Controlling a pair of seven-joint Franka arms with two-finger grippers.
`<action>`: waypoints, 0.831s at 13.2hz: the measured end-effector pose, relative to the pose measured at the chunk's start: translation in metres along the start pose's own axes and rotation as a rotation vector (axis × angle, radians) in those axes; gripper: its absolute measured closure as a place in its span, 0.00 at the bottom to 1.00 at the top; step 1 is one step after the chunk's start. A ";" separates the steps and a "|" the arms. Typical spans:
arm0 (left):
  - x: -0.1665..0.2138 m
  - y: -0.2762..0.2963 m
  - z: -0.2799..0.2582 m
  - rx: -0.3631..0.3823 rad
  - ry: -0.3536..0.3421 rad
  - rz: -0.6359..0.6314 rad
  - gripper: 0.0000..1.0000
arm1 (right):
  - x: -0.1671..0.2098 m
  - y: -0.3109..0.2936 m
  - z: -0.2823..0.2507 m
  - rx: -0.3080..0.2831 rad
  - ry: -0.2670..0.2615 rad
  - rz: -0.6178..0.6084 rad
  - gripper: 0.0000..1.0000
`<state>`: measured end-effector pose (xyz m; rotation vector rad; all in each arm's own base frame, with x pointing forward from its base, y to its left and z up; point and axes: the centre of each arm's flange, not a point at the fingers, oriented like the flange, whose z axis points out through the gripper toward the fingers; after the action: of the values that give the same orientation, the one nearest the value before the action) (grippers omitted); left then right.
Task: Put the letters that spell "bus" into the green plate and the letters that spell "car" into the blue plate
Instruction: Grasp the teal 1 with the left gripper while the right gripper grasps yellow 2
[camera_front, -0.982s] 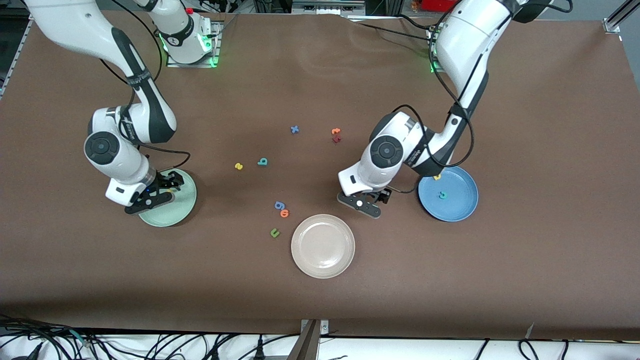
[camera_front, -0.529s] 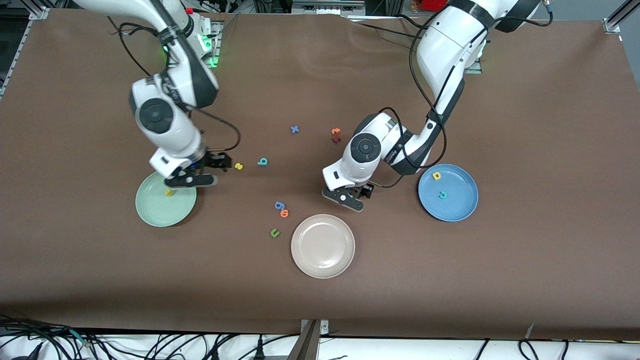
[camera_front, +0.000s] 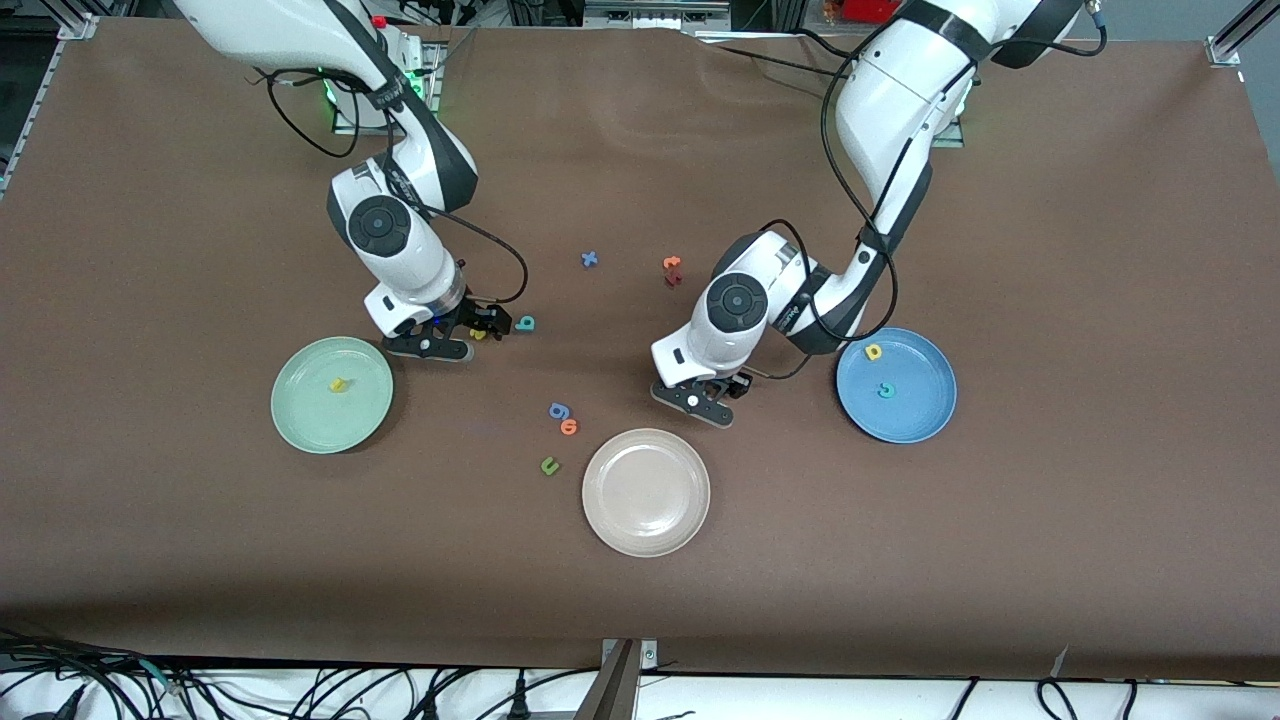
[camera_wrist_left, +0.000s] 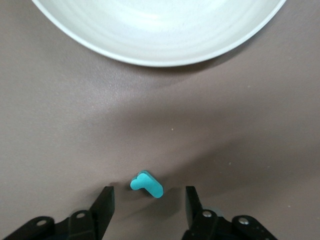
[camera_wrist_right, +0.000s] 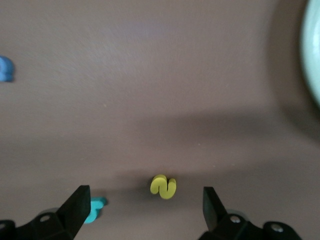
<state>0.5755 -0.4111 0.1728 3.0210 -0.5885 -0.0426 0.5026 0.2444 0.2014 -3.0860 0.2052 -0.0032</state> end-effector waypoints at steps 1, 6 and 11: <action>0.000 -0.001 0.004 0.000 -0.002 -0.001 0.36 | -0.002 0.002 0.010 0.004 -0.006 0.005 0.00; 0.004 -0.003 0.001 -0.007 0.031 -0.005 0.62 | 0.000 0.007 0.016 0.008 -0.009 0.068 0.08; 0.006 -0.003 -0.001 -0.010 0.040 -0.006 0.78 | 0.000 0.011 0.022 0.001 -0.021 0.157 0.08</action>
<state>0.5821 -0.4106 0.1740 3.0067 -0.5743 0.0141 0.5011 0.2348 0.1788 -3.0583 0.4448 0.0352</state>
